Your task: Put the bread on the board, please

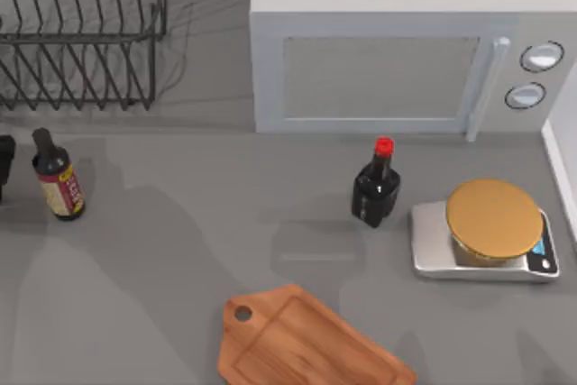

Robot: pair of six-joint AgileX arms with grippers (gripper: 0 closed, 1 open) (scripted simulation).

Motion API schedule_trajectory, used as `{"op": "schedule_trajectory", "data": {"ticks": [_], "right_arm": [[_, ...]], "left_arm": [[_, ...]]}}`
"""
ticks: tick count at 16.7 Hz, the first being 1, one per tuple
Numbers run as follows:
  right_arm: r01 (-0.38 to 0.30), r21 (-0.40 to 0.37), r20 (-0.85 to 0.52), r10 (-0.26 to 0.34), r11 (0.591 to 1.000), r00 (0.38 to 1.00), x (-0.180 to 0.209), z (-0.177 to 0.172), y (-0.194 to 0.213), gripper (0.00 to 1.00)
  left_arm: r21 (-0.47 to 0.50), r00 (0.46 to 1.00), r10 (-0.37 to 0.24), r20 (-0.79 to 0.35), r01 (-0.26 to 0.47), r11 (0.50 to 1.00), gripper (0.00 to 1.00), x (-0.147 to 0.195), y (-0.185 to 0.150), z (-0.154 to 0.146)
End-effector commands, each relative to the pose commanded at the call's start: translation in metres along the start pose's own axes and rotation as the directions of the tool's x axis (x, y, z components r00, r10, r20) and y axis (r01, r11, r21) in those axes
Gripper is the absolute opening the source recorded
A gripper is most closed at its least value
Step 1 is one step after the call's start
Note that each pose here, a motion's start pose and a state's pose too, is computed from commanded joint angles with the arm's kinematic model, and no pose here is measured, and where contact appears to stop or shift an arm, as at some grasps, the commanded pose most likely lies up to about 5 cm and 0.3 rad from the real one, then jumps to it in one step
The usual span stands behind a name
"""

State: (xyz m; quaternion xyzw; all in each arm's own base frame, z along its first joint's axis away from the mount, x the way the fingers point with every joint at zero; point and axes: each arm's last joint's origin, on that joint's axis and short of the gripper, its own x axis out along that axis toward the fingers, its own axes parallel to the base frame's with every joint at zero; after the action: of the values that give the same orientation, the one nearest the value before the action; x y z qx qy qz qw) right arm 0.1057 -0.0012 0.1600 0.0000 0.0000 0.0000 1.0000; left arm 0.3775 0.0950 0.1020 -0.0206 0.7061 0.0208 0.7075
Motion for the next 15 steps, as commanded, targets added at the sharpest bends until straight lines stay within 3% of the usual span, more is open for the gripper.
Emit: {"op": "schedule_trajectory", "data": {"ticks": [2, 15], "right_arm": [[0.0, 0.0, 0.0, 0.0, 1.0, 1.0, 0.0, 0.0, 0.0, 1.0], [0.0, 0.0, 0.0, 0.0, 1.0, 1.0, 0.0, 0.0, 0.0, 1.0]], "left_arm": [[0.0, 1.0, 0.0, 0.0, 0.0, 1.0, 1.0, 0.0, 0.0, 0.0], [0.0, 1.0, 0.0, 0.0, 0.0, 1.0, 0.02, 0.0, 0.0, 0.0]]}}
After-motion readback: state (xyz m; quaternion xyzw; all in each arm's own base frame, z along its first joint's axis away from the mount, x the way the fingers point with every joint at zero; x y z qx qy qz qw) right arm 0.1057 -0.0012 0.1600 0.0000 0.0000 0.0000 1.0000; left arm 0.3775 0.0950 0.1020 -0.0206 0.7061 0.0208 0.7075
